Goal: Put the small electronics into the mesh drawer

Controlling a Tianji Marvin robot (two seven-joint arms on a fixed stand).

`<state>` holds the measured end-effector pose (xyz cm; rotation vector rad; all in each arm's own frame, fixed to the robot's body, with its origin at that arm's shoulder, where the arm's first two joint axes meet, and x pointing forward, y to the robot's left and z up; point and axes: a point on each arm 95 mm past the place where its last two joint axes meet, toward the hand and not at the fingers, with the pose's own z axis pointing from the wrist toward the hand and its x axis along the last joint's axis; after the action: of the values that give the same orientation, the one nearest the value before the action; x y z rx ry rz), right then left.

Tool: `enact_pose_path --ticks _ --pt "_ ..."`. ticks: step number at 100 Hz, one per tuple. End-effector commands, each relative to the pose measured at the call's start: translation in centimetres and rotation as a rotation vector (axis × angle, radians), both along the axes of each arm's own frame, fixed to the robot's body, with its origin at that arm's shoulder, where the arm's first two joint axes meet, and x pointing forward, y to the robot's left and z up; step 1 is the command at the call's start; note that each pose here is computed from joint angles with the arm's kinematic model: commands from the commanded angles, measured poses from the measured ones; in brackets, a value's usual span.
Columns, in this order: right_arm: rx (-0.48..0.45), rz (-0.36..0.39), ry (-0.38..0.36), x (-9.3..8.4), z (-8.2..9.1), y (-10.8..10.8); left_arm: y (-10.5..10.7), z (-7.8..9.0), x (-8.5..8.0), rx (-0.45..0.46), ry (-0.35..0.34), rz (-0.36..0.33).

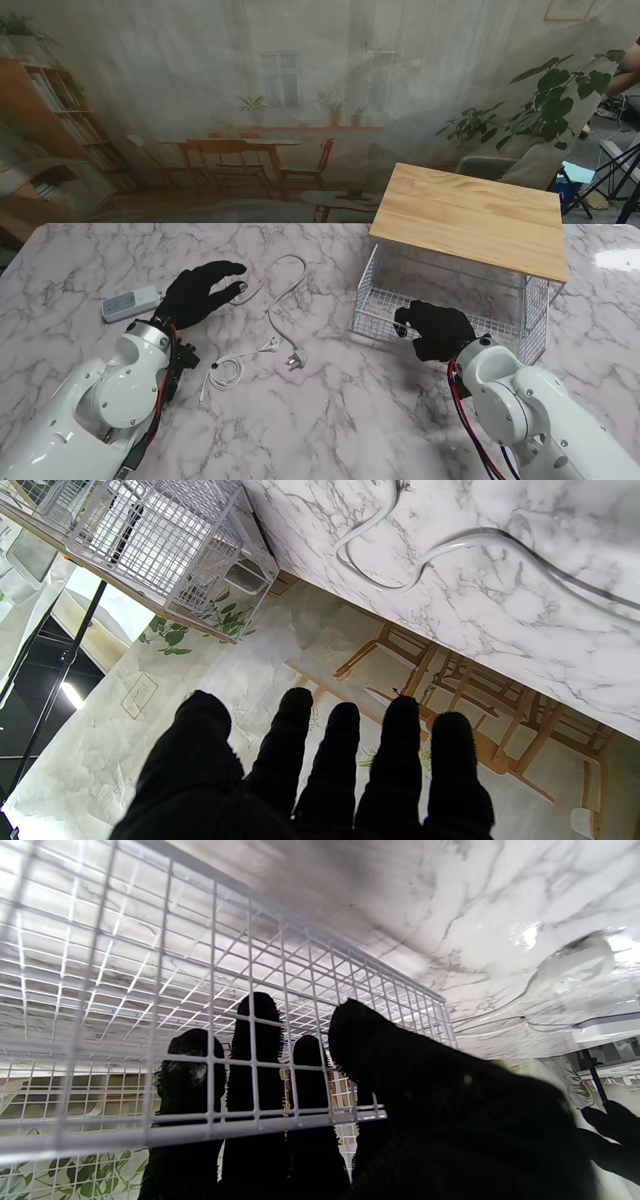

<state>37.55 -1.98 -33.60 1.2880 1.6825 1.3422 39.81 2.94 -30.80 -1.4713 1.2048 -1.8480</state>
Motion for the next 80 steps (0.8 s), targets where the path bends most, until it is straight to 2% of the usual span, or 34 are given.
enact_pose_path --ticks 1,60,70,80 --pt "0.007 0.025 0.001 -0.7 0.2 0.8 -0.2 -0.2 0.0 0.004 0.017 -0.009" --pt "-0.018 0.055 0.040 -1.8 0.0 0.4 -0.4 -0.4 0.2 0.015 0.023 -0.016" --pt "-0.019 0.056 0.028 -2.0 0.0 0.2 -0.3 -0.5 0.2 0.021 0.022 -0.017" --pt "-0.018 0.055 -0.022 -2.1 0.4 -0.1 -0.4 -0.5 0.2 0.021 0.021 -0.017"
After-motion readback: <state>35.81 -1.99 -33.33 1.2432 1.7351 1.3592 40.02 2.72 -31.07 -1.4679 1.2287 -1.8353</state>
